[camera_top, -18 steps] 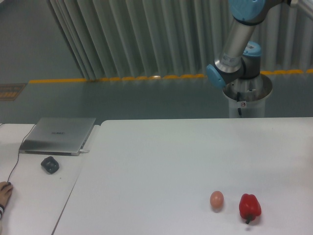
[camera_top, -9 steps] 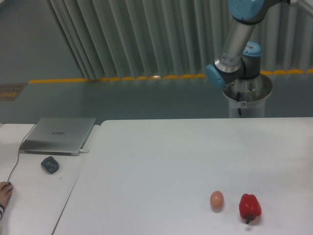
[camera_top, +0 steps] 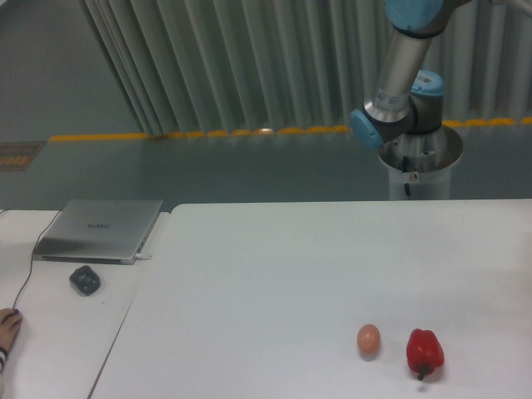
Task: Place the green pepper on the table
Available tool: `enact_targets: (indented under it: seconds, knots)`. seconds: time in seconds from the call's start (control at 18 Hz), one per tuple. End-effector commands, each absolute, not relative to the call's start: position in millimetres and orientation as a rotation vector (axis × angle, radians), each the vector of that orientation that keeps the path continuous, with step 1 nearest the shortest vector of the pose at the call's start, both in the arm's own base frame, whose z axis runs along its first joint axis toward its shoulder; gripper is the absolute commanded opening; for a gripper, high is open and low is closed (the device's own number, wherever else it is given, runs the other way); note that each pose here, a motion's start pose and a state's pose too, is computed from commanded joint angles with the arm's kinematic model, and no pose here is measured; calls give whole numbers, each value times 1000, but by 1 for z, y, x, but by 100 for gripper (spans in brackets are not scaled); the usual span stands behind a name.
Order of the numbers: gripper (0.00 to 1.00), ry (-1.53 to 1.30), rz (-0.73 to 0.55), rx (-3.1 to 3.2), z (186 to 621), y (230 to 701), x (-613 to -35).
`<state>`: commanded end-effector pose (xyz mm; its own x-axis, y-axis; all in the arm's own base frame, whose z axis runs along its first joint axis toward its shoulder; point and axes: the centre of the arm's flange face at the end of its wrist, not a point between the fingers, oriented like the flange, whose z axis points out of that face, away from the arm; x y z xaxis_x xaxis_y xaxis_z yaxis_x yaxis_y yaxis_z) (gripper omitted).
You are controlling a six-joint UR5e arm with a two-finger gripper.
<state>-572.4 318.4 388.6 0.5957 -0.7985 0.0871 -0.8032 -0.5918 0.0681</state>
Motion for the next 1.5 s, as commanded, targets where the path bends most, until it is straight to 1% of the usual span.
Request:
enact_targets:
  seconds: [0.44, 0.72, 0.89, 1.11, 1.28, 1.5]
  knots:
    - [51, -1373, 60, 2794, 410, 339, -561]
    - [51, -1302, 54, 2873, 422, 354, -555]
    - [51, -1180, 52, 3024, 429, 377, -543]
    - [51, -1078, 67, 3073, 428, 407, -523]
    - [51, -927, 96, 3136, 424, 437, -501]
    - [51, -857, 170, 3204, 400, 451, -481]
